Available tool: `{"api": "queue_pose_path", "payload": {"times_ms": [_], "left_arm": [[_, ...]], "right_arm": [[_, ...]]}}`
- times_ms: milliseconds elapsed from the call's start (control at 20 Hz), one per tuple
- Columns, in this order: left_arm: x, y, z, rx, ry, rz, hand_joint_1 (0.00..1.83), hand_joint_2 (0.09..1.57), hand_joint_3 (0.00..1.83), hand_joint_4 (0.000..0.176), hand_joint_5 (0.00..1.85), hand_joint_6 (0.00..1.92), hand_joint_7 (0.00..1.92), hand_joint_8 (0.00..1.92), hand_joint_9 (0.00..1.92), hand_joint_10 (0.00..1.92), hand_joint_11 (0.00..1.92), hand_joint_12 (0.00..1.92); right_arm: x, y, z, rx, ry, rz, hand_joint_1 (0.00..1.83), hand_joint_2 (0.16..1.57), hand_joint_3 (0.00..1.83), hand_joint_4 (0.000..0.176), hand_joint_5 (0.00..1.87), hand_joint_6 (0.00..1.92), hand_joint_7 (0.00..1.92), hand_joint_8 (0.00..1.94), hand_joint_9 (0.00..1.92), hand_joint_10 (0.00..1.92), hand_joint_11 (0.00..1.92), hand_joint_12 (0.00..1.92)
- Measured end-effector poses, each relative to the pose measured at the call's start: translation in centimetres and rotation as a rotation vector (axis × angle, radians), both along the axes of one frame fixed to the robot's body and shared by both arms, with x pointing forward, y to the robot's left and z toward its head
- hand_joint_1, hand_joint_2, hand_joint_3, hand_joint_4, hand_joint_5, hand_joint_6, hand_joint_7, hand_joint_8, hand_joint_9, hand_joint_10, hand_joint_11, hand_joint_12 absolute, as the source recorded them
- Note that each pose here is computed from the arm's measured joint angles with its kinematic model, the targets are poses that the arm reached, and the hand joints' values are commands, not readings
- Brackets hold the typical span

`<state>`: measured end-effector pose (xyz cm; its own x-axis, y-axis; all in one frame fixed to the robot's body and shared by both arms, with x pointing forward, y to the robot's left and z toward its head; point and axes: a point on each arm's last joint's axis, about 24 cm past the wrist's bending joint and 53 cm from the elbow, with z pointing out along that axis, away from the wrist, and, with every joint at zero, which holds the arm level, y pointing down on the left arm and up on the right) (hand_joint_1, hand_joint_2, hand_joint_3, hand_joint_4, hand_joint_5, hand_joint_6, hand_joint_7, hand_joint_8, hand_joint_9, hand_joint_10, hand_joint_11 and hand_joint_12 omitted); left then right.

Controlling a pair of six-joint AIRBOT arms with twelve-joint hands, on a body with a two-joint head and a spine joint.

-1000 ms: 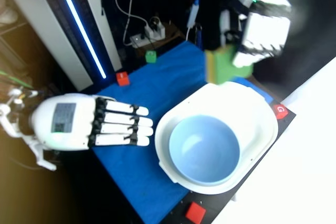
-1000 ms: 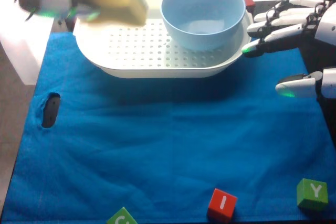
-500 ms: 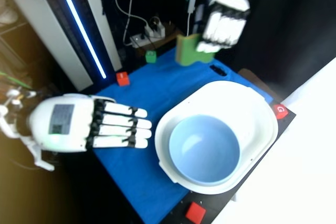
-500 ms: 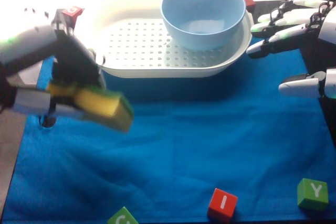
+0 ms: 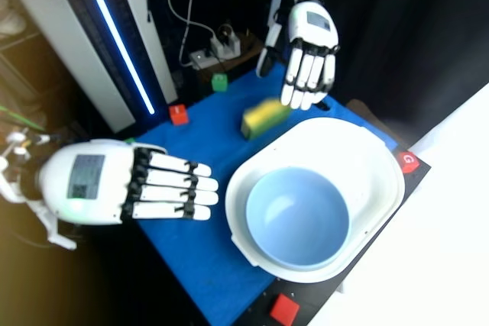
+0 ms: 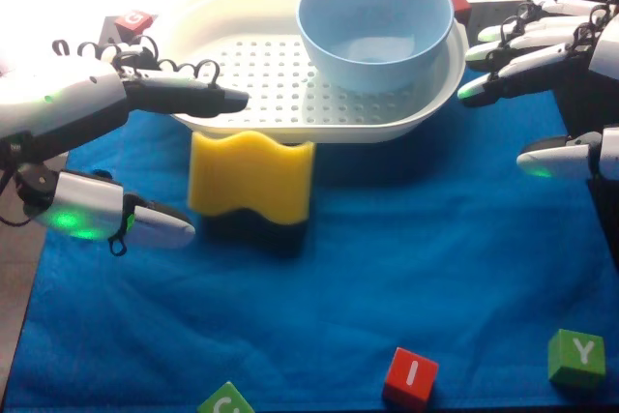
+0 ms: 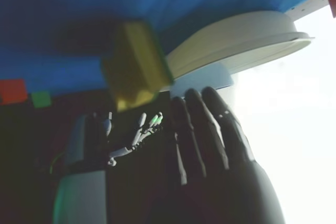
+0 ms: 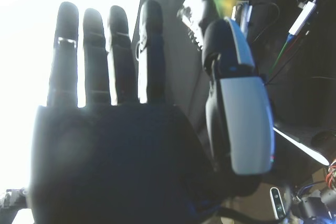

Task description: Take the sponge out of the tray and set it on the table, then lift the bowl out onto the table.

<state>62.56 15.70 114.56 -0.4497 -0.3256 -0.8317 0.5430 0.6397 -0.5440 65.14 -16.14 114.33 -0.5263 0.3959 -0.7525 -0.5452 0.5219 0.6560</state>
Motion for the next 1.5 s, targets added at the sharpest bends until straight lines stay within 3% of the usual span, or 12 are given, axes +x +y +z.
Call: {"api": "queue_pose_path", "payload": {"times_ms": [150,300,400,450,550,600,650,800,900,950,1300,1500], "left_arm": [[0.0,0.0,0.1,-0.008,-0.001,-0.001,0.76,0.93,0.00,0.131,0.32,0.00,0.35,0.00,0.34,0.00,0.00,0.86],[-0.1,-0.1,0.5,-0.020,-0.008,-0.006,0.76,0.93,0.00,0.113,0.33,0.00,0.39,0.01,0.38,0.01,0.00,0.99],[0.0,0.0,0.4,-0.025,-0.004,0.001,0.71,0.90,0.00,0.100,0.34,0.00,0.32,0.00,0.29,0.00,0.00,0.79],[0.0,0.2,0.3,-0.028,0.000,0.006,0.76,0.84,0.00,0.091,0.31,0.00,0.23,0.00,0.20,0.00,0.00,0.64],[0.0,0.5,0.3,-0.033,0.002,0.014,0.78,0.84,0.00,0.100,0.18,0.00,0.07,0.00,0.04,0.00,0.00,0.29],[0.1,0.8,0.6,-0.040,-0.001,0.022,0.78,0.85,0.00,0.112,0.14,0.01,0.02,0.01,0.01,0.00,0.00,0.06],[0.4,1.4,1.1,-0.051,-0.016,0.041,0.71,0.85,0.00,0.148,0.09,0.00,0.00,0.00,0.00,0.00,0.00,0.01],[1.4,3.3,2.1,-0.047,-0.077,0.120,0.71,0.84,0.00,0.176,0.04,0.00,0.00,0.00,0.00,0.00,0.00,0.00],[1.7,4.3,2.4,-0.050,-0.092,0.157,0.76,0.84,0.00,0.174,0.05,0.00,0.00,0.00,0.00,0.00,0.00,0.00],[1.8,4.7,2.3,-0.057,-0.089,0.171,0.76,0.84,0.00,0.170,0.05,0.00,0.00,0.00,0.00,0.00,0.00,0.00],[1.4,5.3,1.8,-0.077,-0.076,0.193,0.74,0.84,0.00,0.176,0.07,0.01,0.00,0.00,0.00,0.00,0.00,0.00],[1.5,5.2,1.6,-0.085,-0.069,0.196,0.77,0.83,0.00,0.153,0.08,0.01,0.00,0.00,0.00,0.00,0.00,0.00]], "right_arm": [[0.0,0.0,0.0,0.000,0.000,0.000,0.68,1.19,0.00,0.010,0.65,0.00,0.40,0.00,0.30,0.00,0.02,0.82],[0.0,0.0,0.0,0.000,0.000,0.000,0.72,1.17,0.00,0.000,0.67,0.01,0.42,0.01,0.32,0.01,0.02,0.80],[0.0,0.0,0.0,0.001,0.000,0.000,0.76,1.16,0.00,0.025,0.64,0.00,0.40,0.00,0.30,0.00,0.01,0.74],[0.0,0.0,0.0,0.001,0.000,0.001,0.74,1.17,0.00,0.061,0.60,0.00,0.38,0.00,0.29,0.00,0.00,0.69],[0.0,0.1,-0.1,0.003,0.003,-0.001,0.75,1.16,0.00,0.095,0.53,0.00,0.38,0.00,0.29,0.00,0.00,0.68],[0.0,0.2,-0.1,0.006,0.003,0.001,0.78,1.15,0.00,0.103,0.52,0.00,0.37,0.00,0.28,0.00,0.00,0.65],[0.0,0.4,-0.2,0.010,0.006,0.002,0.82,1.12,0.00,0.083,0.55,0.00,0.39,0.00,0.30,0.00,0.00,0.68],[0.0,1.3,-0.9,0.021,0.017,0.012,0.92,1.04,0.00,0.050,0.59,0.00,0.41,0.00,0.32,0.00,0.00,0.76],[0.2,1.3,-1.1,0.012,0.012,0.017,0.80,1.08,0.01,0.096,0.54,0.00,0.38,0.00,0.30,0.00,0.00,0.68],[0.5,1.1,-0.8,0.010,0.003,0.012,0.82,1.08,0.00,0.082,0.53,0.00,0.37,0.00,0.29,0.00,0.00,0.66],[3.7,2.0,2.2,0.082,-0.079,-0.015,0.78,1.02,0.00,0.102,0.48,0.00,0.35,0.00,0.28,0.00,0.00,0.67],[6.5,2.5,3.8,0.116,-0.107,-0.062,0.76,0.98,0.00,0.091,0.45,0.00,0.35,0.00,0.30,0.00,0.00,0.70]]}}
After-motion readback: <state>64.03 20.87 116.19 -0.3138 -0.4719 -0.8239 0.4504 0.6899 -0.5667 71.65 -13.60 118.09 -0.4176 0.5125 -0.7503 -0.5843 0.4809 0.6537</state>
